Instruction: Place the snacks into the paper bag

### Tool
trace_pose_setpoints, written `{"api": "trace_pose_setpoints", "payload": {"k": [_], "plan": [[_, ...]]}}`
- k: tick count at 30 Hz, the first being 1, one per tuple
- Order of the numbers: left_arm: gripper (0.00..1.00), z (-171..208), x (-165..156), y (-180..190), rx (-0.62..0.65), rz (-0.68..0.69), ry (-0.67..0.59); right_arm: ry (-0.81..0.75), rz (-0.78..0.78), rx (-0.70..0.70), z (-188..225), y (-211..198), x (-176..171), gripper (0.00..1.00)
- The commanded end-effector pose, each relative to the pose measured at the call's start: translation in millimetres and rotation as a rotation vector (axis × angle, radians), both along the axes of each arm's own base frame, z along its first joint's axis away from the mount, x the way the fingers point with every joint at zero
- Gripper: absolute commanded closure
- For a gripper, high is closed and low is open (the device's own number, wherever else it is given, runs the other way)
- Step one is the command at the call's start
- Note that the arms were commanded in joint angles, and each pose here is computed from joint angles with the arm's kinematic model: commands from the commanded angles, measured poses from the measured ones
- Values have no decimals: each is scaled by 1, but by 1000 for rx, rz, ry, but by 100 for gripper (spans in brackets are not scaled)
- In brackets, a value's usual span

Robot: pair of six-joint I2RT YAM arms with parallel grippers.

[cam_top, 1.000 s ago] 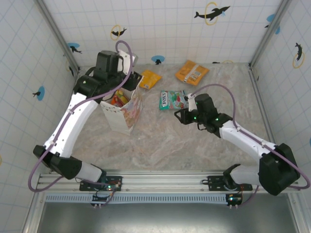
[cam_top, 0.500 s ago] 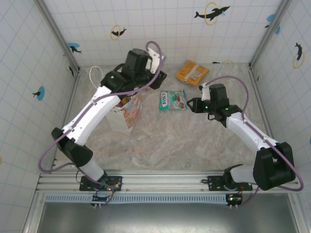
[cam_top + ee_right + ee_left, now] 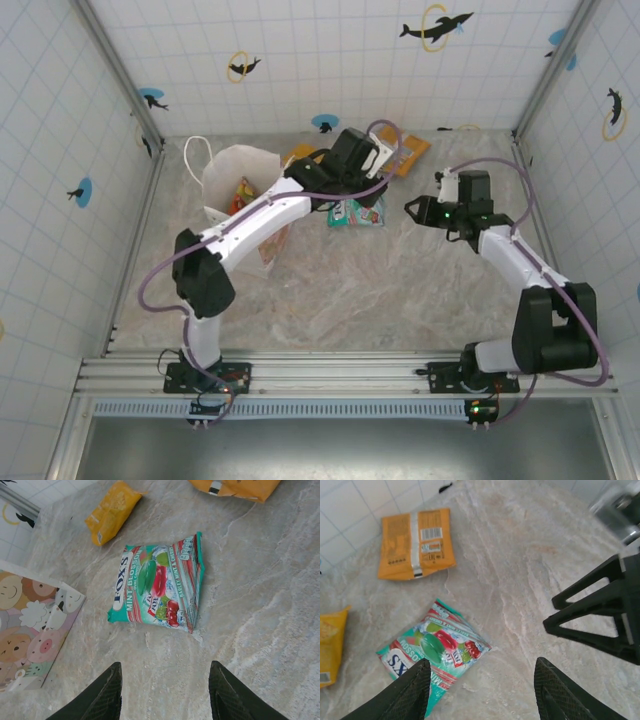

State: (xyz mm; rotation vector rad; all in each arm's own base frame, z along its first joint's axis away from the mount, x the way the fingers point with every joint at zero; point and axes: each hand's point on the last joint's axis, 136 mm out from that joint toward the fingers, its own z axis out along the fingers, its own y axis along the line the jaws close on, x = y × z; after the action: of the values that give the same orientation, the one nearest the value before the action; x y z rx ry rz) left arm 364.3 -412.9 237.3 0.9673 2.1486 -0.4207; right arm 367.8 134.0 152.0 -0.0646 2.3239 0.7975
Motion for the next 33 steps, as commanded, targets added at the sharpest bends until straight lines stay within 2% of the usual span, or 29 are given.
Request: {"api": "trace_pose_setpoints", "payload": {"k": [1, 7, 15, 20, 33], "plan": [[42, -15, 18, -3, -1, 73, -7, 6, 38, 48, -10, 9, 4, 52], [38, -49, 45, 3, 53, 217, -29, 82, 47, 92, -36, 17, 23, 52], [39, -93, 60, 23, 124, 323, 39, 206, 80, 168, -77, 34, 51, 50], [39, -96, 65, 30, 119, 341, 56, 216, 90, 206, -92, 45, 69, 50], [39, -99, 63, 26, 97, 315, 85, 243, 133, 204, -126, 75, 85, 52]]}}
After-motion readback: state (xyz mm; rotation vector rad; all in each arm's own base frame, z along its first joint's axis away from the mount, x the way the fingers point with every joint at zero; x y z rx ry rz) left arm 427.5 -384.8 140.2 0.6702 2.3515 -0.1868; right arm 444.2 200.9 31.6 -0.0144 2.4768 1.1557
